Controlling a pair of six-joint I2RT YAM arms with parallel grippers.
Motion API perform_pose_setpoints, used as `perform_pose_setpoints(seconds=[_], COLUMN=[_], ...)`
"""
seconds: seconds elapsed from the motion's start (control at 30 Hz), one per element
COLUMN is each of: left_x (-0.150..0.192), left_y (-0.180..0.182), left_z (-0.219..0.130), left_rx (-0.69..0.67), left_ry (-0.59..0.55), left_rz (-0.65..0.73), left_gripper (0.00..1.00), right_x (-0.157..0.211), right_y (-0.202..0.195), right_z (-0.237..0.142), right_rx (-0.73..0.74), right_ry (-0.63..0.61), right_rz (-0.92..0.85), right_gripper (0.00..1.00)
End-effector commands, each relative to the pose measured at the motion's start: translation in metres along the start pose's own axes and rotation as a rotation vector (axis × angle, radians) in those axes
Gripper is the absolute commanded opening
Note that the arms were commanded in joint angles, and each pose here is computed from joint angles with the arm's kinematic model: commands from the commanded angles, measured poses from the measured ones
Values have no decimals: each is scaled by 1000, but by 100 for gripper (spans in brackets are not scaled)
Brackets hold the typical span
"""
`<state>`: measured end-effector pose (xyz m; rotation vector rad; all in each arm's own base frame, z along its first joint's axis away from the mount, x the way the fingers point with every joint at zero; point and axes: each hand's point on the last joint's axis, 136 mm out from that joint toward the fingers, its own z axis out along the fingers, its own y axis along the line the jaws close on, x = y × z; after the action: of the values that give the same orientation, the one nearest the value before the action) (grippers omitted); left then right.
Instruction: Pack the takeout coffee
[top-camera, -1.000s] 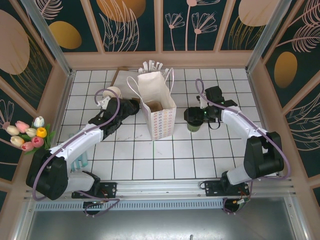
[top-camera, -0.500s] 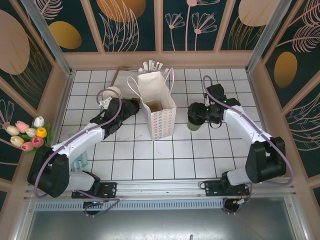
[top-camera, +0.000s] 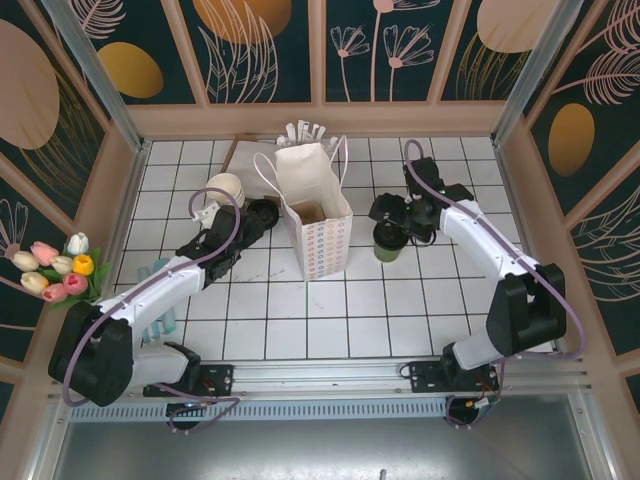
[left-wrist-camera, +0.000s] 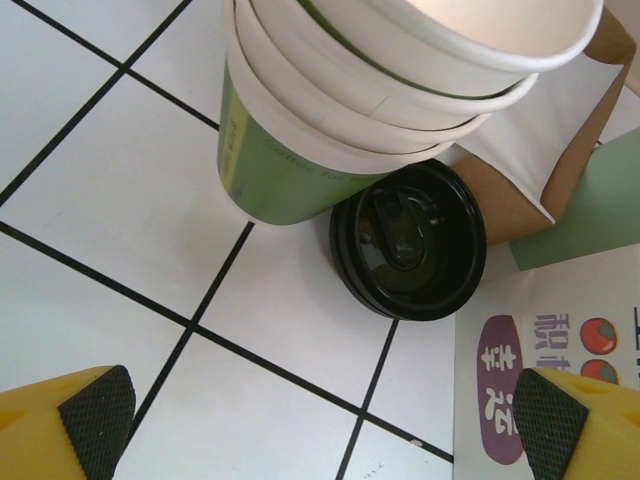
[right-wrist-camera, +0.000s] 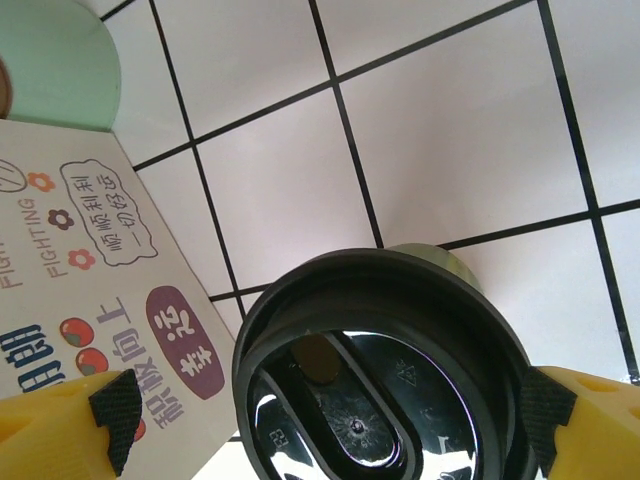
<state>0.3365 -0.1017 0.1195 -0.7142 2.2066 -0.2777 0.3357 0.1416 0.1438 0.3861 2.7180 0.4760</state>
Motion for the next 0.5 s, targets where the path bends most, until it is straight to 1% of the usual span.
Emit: perform_pose_setpoints(seconds=[0.0, 0.1, 0.17, 0.33, 0.47], left_x=[-9, -10, -10, -9, -6], left_y=[2, 3, 4, 4, 5], left_z=[-2, -1, 0, 2, 4], left_rx=[-5, -12, -19, -25, -27], left_ry=[-46, -47, -49, -44, -35], left_rz=[9, 22, 29, 39, 44], left_gripper=[98, 98, 98, 98, 98], right_x=[4, 4, 8, 20, 22], right_y=[0, -13, -11, 3, -7], right_z=[3, 5, 7, 5, -1], right_rx=[55, 169, 178, 129, 204], right_ry=[34, 24, 56, 133, 155], right_rz=[13, -15, -45, -110, -133], right_gripper=[99, 99, 99, 99, 99])
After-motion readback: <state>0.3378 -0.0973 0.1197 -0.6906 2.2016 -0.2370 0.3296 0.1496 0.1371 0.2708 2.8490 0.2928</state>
